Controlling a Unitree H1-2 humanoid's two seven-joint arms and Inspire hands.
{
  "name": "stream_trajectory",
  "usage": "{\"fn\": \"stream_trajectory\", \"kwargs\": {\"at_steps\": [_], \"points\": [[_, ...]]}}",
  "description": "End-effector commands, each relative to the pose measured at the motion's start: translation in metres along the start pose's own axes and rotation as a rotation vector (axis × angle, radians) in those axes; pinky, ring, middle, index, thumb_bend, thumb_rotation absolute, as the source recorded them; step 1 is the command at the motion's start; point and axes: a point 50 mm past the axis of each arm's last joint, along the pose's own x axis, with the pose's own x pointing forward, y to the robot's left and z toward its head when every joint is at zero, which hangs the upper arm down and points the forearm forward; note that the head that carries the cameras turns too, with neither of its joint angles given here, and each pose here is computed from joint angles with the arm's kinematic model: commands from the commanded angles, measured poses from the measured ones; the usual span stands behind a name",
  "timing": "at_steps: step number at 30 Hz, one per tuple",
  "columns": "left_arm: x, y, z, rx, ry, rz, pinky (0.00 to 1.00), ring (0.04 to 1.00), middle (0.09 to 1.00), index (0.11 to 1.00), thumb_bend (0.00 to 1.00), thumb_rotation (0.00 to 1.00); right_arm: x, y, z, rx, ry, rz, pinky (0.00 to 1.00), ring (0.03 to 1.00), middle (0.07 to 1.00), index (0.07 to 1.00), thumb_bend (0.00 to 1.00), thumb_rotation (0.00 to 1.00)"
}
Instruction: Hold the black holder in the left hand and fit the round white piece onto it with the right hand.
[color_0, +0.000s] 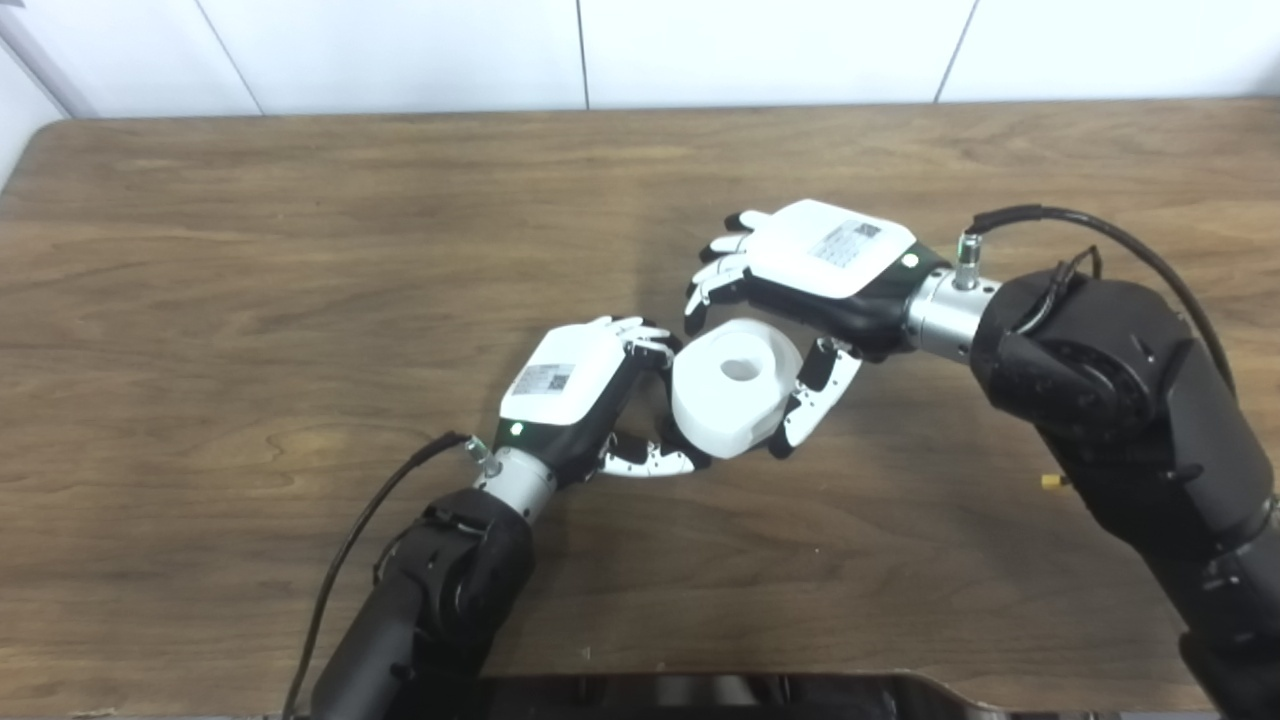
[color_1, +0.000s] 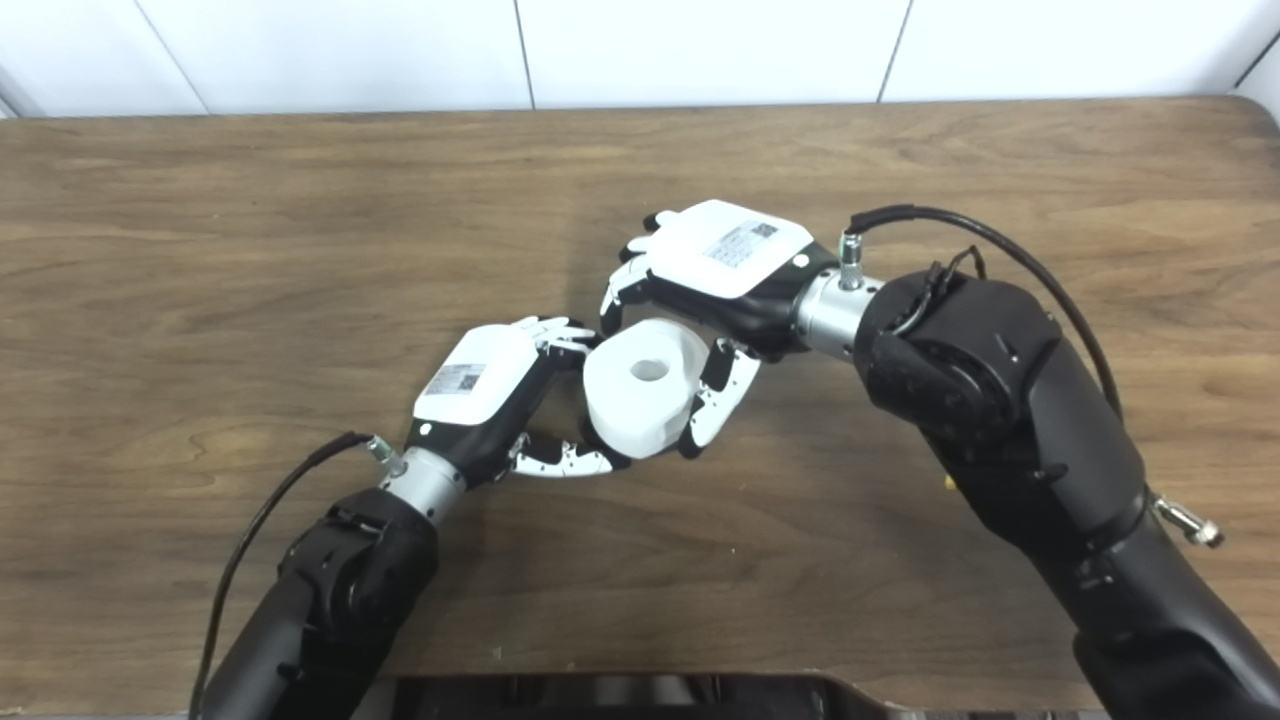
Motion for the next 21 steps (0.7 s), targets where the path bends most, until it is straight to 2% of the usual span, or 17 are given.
{"fn": "stream_trajectory", "kwargs": {"at_steps": [1, 7, 16, 21], "points": [[-0.004, -0.013, -0.003, -0.005, 0.018, -0.083, 0.89, 0.867, 0.796, 0.488, 0.52, 0.05, -0.006, -0.016, 0.001, -0.027, -0.001, -0.055, 1.0, 0.994, 0.938, 0.771, 1.0, 0.45], [-0.003, -0.013, -0.003, -0.007, 0.02, -0.086, 0.89, 0.87, 0.798, 0.488, 0.52, 0.05, -0.006, -0.018, 0.001, -0.032, 0.003, -0.052, 1.0, 1.0, 0.977, 0.819, 1.0, 0.46], [-0.002, -0.015, -0.007, -0.009, 0.023, -0.085, 0.89, 0.867, 0.795, 0.488, 0.52, 0.05, -0.011, -0.029, -0.004, -0.015, 0.026, -0.012, 1.0, 1.0, 1.0, 0.948, 1.0, 0.49], [-0.002, -0.016, -0.009, -0.012, 0.024, -0.084, 0.89, 0.867, 0.798, 0.488, 0.52, 0.05, -0.025, -0.04, -0.011, 0.011, 0.045, 0.017, 1.0, 1.0, 1.0, 0.965, 1.0, 0.51]]}}
